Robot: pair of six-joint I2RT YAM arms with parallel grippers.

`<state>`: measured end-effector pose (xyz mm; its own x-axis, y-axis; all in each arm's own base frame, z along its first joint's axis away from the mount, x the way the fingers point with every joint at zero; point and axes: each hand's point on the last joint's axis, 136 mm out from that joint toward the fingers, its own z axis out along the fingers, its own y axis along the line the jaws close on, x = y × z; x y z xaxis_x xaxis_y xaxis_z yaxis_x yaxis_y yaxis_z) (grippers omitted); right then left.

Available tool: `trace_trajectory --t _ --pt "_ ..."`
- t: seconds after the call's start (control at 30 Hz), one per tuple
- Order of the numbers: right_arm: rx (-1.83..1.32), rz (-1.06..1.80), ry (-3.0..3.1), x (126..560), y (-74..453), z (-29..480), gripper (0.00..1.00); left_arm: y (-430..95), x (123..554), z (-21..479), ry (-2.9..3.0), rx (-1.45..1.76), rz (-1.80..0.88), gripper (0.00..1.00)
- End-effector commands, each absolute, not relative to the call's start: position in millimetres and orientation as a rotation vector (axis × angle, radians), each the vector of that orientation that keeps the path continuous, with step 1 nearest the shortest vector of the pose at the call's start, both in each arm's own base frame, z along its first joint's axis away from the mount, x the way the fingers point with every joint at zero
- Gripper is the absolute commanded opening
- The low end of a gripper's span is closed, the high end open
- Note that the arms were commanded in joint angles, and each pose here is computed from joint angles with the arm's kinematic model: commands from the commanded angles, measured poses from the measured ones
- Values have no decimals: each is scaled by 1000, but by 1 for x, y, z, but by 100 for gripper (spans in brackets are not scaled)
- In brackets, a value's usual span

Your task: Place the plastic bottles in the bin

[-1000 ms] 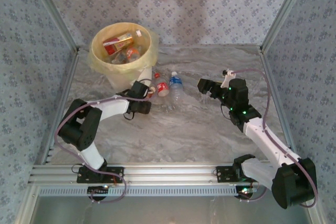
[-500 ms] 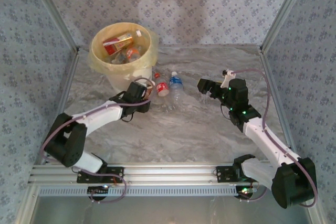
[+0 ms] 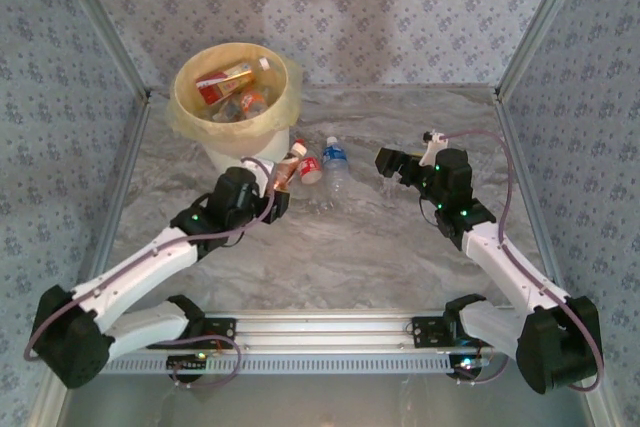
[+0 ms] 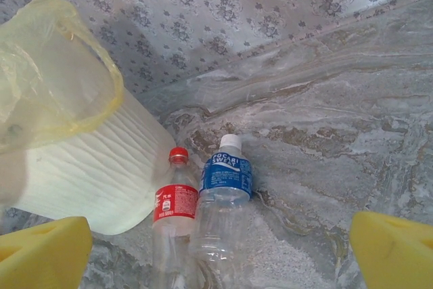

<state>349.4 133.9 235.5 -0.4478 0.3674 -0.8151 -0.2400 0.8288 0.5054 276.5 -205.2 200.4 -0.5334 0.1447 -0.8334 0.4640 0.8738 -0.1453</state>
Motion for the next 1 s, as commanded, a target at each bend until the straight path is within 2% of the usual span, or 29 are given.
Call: trace_trajectory --t 0.0,0.37,0.53,0.67,0.97 --pt "103 706 1871 354 133 249 100 -230 267 250 2004 545 -605 49" --pt "106 706 1866 356 133 253 100 -270 255 372 1735 675 -875 48" --pt "102 711 1875 354 134 251 100 -260 273 417 1701 632 -811 48" --pt "101 708 1886 351 134 249 100 -225 314 426 1788 461 -617 47" --pt "118 684 1895 346 127 247 100 -145 382 394 1987 221 -368 47"
